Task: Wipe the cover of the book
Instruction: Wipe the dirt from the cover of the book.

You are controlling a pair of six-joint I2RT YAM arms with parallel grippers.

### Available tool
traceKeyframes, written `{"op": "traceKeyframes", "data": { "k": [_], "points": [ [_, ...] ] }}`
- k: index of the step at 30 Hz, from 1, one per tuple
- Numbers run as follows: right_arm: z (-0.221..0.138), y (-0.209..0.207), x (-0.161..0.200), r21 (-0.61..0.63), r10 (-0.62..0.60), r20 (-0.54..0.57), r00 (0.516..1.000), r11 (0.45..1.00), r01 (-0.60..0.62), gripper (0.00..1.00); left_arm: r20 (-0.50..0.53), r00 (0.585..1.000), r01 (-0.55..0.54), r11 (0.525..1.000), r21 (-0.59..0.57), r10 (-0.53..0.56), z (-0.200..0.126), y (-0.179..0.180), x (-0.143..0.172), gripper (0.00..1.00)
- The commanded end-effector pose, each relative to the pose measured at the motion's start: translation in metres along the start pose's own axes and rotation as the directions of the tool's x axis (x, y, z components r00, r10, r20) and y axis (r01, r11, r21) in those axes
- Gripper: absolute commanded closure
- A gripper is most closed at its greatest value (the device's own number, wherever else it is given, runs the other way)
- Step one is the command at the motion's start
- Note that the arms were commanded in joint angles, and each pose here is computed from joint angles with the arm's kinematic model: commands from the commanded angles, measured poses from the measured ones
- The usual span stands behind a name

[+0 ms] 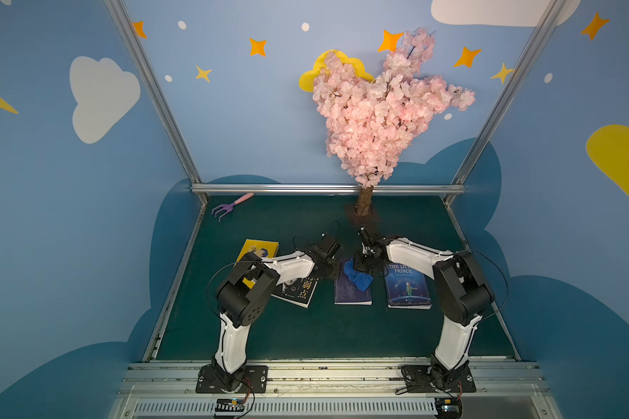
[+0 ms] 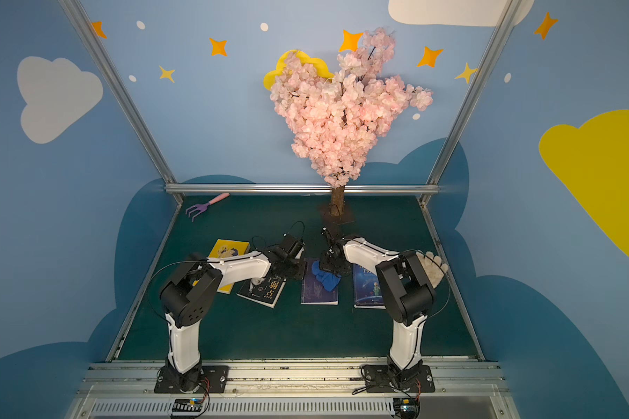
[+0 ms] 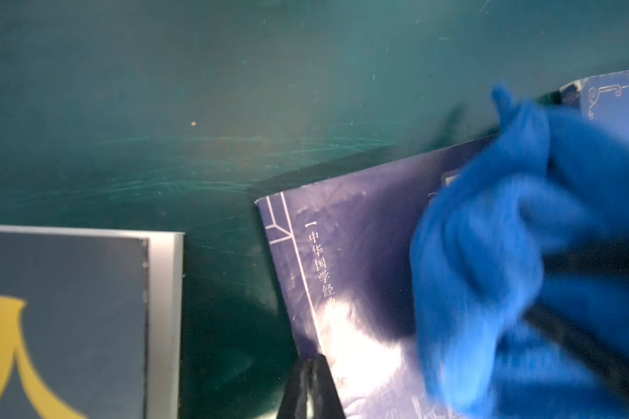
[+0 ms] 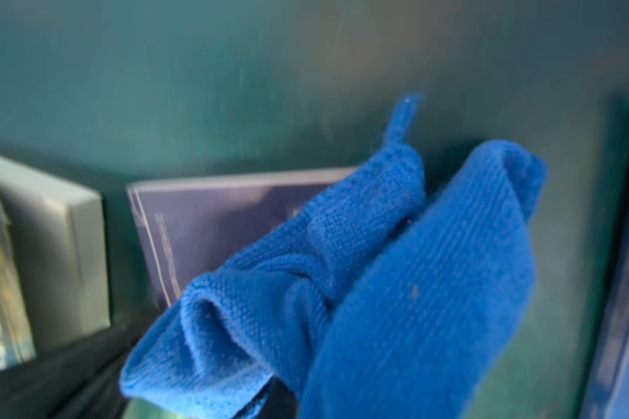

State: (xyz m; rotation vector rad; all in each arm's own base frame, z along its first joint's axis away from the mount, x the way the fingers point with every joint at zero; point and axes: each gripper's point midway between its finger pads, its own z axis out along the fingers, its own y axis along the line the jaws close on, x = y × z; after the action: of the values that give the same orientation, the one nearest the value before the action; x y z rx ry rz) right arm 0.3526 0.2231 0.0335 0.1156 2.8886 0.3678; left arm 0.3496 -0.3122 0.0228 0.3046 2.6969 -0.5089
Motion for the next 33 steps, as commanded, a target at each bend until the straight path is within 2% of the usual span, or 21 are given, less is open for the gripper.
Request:
{"op": "traceKeyframes", "data": {
  "k": [1,4,9,12,15,19,24,27,30,33],
  "points": [
    [0.018,-0.021,0.012,0.058,-0.006,-0.063,0.998,0.998,0.010,1.00,-0.153,0.988,0.001,0.999,-0.045,-0.008,0.020,0.018,0.049,0.93],
    [0.019,-0.025,0.026,0.036,-0.001,-0.077,0.997,0.999,0.004,1.00,-0.147,0.989,0.001,0.999,-0.037,-0.006,0.018,0.017,0.048,0.93],
    [0.019,-0.041,0.071,0.051,-0.008,-0.127,0.992,0.999,0.014,1.00,-0.147,0.989,0.003,0.999,-0.037,-0.008,0.018,0.016,0.048,0.93],
    [0.017,-0.053,0.104,0.119,-0.006,-0.163,0.987,0.993,0.026,1.00,-0.160,0.987,0.009,1.000,-0.024,-0.013,0.022,0.015,0.051,0.94],
    [0.016,-0.059,0.122,0.185,-0.020,-0.179,0.984,0.981,0.054,1.00,-0.163,0.986,0.011,1.000,-0.017,-0.013,0.023,0.013,0.051,0.94],
    [0.017,-0.056,0.106,0.214,-0.007,-0.157,0.988,0.976,0.041,1.00,-0.159,0.987,0.009,1.000,-0.023,-0.012,0.021,0.014,0.051,0.94],
    [0.022,-0.043,0.045,0.197,0.064,-0.121,0.991,0.980,-0.039,1.00,-0.139,0.990,0.001,0.999,-0.040,-0.007,0.017,0.017,0.048,0.94],
    [0.029,-0.031,0.022,0.177,0.060,-0.131,0.990,0.984,-0.037,1.00,-0.144,0.990,0.003,0.999,-0.053,-0.011,0.018,0.020,0.048,0.94],
    [0.034,-0.023,0.023,0.179,0.033,-0.165,0.986,0.984,-0.003,1.00,-0.141,0.990,0.006,0.999,-0.043,-0.012,0.017,0.019,0.048,0.94],
    [0.031,-0.022,0.047,0.199,0.002,-0.185,0.983,0.979,0.036,1.00,-0.137,0.991,0.009,0.999,-0.034,-0.013,0.016,0.017,0.047,0.94]
  ]
}}
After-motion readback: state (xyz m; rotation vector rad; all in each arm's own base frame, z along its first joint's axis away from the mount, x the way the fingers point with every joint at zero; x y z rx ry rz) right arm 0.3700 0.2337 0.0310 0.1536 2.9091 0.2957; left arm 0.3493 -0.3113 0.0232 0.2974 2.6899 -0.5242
